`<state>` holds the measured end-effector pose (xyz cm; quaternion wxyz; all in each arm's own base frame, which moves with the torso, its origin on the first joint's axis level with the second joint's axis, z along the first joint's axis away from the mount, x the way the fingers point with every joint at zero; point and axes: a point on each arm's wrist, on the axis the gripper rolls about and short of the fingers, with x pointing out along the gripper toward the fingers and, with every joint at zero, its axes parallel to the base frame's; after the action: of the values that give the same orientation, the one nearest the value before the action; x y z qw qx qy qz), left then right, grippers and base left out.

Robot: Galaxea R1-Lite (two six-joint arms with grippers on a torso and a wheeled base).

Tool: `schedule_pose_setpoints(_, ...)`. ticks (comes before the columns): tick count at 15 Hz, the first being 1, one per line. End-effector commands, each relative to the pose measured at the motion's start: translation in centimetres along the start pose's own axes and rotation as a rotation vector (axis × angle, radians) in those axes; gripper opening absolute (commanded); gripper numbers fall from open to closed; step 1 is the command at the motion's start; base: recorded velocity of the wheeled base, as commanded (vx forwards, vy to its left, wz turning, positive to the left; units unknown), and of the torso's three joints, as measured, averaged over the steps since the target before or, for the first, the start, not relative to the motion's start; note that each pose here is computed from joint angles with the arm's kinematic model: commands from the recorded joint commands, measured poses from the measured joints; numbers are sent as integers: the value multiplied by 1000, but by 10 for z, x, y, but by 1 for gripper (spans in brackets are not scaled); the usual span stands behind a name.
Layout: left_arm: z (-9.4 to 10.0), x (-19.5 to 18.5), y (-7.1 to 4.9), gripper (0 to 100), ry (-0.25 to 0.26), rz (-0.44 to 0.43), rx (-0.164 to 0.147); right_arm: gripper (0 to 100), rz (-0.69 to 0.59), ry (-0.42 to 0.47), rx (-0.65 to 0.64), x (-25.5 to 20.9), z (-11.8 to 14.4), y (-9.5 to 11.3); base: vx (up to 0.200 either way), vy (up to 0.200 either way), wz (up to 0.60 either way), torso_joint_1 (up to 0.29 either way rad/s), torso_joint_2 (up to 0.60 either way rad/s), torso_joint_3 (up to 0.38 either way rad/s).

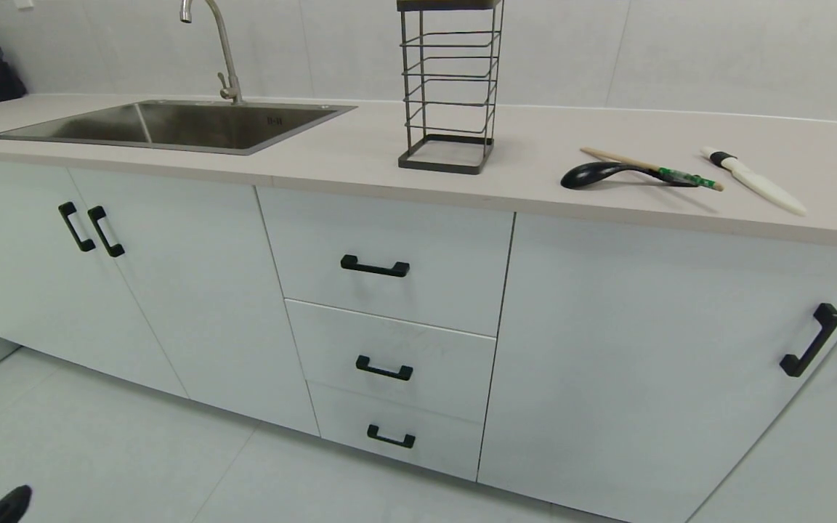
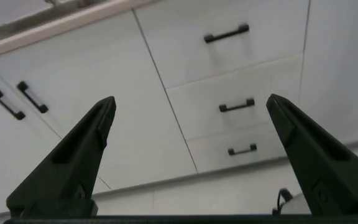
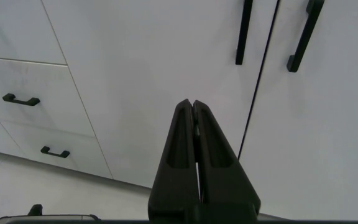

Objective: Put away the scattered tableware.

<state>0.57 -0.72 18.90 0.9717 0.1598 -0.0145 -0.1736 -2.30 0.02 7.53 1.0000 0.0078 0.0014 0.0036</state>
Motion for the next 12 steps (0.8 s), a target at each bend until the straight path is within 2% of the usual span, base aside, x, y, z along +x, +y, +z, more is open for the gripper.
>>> schedule_pose_setpoints(1, -25, 38, 3, 100, 239, -144, 94, 0, 0, 2, 0, 0, 0, 0, 0, 0, 0, 0, 0, 0)
schedule_pose_setpoints(2, -30, 44, 3, 100, 272, -169, 141, 0, 0, 2, 0, 0, 0, 0, 0, 0, 0, 0, 0, 0)
schedule_pose_setpoints(3, -34, 55, 5, 100, 313, -221, 238, 0, 0, 2, 0, 0, 0, 0, 0, 0, 0, 0, 0, 0)
schedule_pose_setpoints(4, -37, 68, 5, 100, 336, -305, 380, 0, 0, 2, 0, 0, 0, 0, 0, 0, 0, 0, 0, 0)
schedule_pose_setpoints(5, -38, 70, 5, 100, 341, -323, 403, 0, 0, 2, 0, 0, 0, 0, 0, 0, 0, 0, 0, 0)
schedule_pose_setpoints(6, -45, 80, 0, 100, 373, -425, 481, 0, 0, 2, 0, 0, 0, 0, 0, 0, 0, 0, 0, 0)
schedule_pose_setpoints(7, -47, 82, -1, 100, 379, -448, 495, 0, 0, 2, 0, 0, 0, 0, 0, 0, 0, 0, 0, 0)
schedule_pose_setpoints(9, -52, 93, -5, 100, 410, -527, 574, 0, 0, 2, 0, 0, 0, 0, 0, 0, 0, 0, 0, 0)
schedule_pose_setpoints(12, -59, 107, -9, 100, 474, -581, 595, 0, 0, 2, 0, 0, 0, 0, 0, 0, 0, 0, 0, 0)
